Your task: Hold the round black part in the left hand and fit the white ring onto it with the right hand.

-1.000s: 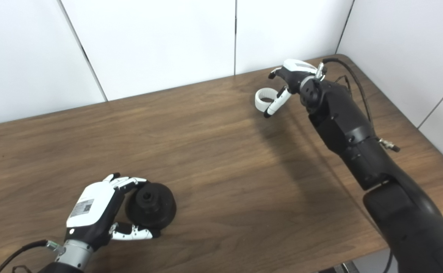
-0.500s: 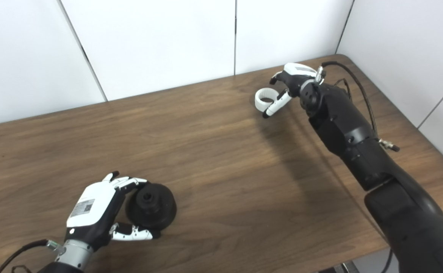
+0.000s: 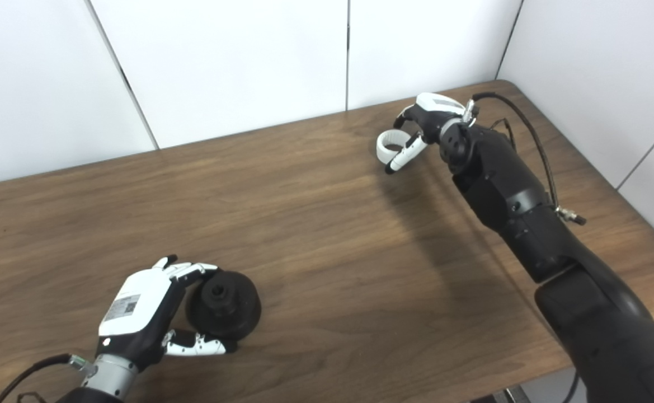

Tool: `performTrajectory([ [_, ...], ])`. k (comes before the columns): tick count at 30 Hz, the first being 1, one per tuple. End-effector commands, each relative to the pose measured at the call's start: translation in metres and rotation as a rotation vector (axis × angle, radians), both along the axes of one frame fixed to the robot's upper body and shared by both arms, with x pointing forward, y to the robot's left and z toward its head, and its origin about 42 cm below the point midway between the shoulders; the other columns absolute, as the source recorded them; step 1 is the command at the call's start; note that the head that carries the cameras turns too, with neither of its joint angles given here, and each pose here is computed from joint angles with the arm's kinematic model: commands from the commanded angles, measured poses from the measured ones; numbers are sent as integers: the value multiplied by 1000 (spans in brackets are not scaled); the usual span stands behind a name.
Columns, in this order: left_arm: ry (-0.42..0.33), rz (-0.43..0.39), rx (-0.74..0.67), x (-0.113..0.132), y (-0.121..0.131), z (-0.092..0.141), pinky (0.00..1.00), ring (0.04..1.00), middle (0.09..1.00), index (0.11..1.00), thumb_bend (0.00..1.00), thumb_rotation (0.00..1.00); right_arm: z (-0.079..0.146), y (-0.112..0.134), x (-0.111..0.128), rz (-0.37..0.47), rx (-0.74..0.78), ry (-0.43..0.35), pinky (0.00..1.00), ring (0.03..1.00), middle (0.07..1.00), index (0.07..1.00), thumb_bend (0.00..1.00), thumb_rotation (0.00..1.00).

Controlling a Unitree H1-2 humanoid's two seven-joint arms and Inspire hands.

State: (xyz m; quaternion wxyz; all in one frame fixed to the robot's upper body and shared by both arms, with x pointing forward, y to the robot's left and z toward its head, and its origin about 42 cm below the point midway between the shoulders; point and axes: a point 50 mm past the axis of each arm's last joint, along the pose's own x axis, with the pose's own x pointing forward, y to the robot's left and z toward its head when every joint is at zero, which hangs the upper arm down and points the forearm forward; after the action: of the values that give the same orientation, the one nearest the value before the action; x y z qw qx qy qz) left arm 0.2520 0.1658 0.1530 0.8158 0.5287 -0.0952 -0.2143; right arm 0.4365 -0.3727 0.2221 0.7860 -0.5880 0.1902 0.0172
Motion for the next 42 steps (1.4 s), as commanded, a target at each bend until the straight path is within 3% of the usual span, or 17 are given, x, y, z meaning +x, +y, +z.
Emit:
performTrajectory([
  [1, -22, -3, 20, -1, 1, 6, 964, 838, 742, 482, 525, 56, 28, 1, 10, 8, -29, -95, 916, 948, 893, 759, 774, 294],
  [15, -11, 1, 18, -2, -1, 10, 975, 844, 747, 482, 525, 56, 23, 4, 10, 11, -70, -98, 935, 947, 885, 669, 725, 269],
  [20, -14, -1, 20, -1, 0, 10, 965, 841, 742, 482, 525, 57, 20, 2, 8, 10, -75, -132, 928, 924, 854, 613, 722, 214],
  [22, -15, -2, 20, -1, 0, 10, 963, 841, 742, 482, 525, 57, 20, 2, 7, 9, -72, -152, 923, 913, 839, 521, 573, 159],
  [24, -17, -3, 24, -1, 0, 11, 959, 842, 744, 482, 525, 57, 20, 2, 7, 12, -74, -175, 912, 906, 825, 492, 528, 136],
  [36, -18, 1, 27, -2, -3, 11, 956, 839, 742, 482, 525, 57, 22, 0, 3, 53, -106, -176, 960, 915, 820, 486, 521, 131],
  [42, -11, 1, 29, -3, -9, 11, 969, 844, 747, 482, 525, 57, 42, 12, -9, 144, -129, -220, 947, 900, 816, 486, 522, 134],
])
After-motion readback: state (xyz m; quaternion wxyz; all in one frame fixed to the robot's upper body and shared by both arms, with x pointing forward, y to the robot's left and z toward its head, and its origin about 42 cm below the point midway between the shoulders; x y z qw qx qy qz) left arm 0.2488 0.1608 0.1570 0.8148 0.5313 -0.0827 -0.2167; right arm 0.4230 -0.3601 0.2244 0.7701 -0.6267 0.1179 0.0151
